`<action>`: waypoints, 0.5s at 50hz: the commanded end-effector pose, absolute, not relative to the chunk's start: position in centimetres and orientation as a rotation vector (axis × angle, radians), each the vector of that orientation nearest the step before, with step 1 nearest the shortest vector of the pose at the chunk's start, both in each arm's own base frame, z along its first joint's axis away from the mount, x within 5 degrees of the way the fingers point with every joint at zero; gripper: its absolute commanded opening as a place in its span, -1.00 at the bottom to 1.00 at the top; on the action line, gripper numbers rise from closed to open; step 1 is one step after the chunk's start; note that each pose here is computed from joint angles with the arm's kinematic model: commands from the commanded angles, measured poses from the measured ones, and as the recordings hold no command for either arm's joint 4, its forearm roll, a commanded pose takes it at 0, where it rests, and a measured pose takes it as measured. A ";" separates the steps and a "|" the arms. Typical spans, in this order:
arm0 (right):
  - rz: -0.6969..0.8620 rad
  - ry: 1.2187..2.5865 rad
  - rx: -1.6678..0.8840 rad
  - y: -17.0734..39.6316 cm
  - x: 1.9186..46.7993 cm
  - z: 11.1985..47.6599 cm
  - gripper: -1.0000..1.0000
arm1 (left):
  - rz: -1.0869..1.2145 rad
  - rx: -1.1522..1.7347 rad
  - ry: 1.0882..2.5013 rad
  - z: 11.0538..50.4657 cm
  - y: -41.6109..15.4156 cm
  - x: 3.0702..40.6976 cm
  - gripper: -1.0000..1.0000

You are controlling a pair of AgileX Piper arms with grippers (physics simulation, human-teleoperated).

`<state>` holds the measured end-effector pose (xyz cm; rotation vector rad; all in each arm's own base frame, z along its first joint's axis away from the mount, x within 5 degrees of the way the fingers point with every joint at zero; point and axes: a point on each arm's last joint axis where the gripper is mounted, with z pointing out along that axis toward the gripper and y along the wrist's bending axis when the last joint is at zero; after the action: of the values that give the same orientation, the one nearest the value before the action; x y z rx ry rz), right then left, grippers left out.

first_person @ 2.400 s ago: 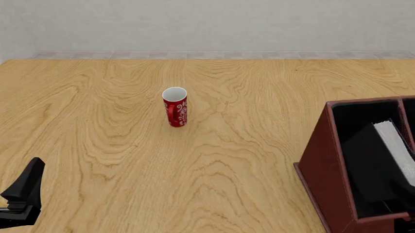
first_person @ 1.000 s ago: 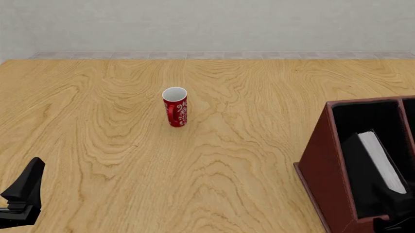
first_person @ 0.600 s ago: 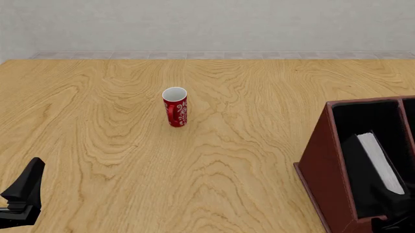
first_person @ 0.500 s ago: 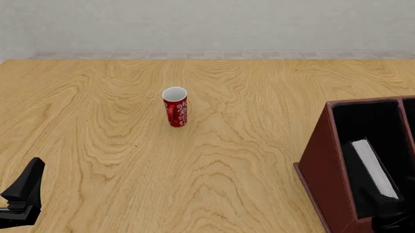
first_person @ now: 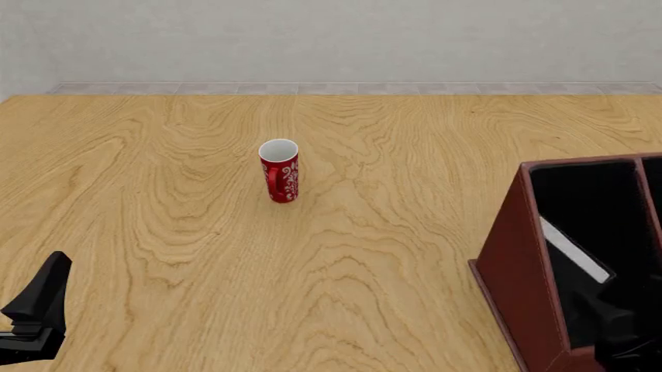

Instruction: Pick up the book and place it in the left compartment of the caddy.

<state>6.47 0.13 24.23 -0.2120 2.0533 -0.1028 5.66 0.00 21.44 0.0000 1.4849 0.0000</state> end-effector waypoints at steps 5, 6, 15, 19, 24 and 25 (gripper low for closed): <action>-0.103 2.047 -0.212 0.1 6.3 24.5 1.00 | 0.000 0.000 1.485 21.4 0.0 5.7 1.00; -0.103 2.047 -0.212 0.1 6.3 24.5 1.00 | 0.000 0.000 1.485 21.4 0.0 5.7 1.00; -0.108 2.026 -0.211 0.1 5.5 25.6 1.00 | 0.000 0.000 1.485 21.4 0.0 5.7 1.00; -0.113 2.022 -0.215 0.1 5.2 25.9 1.00 | 0.000 0.000 1.485 21.4 0.0 5.7 1.00; -0.120 2.012 -0.228 0.1 4.9 26.4 1.00 | 0.000 0.000 1.485 21.4 0.0 5.7 1.00; -0.118 2.010 -0.229 0.1 4.8 26.5 1.00 | 0.000 0.000 1.485 21.4 0.0 5.7 1.00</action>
<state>5.46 0.10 25.64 -0.2178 2.0266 -0.1115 5.66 0.00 21.44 0.0000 1.4849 0.0000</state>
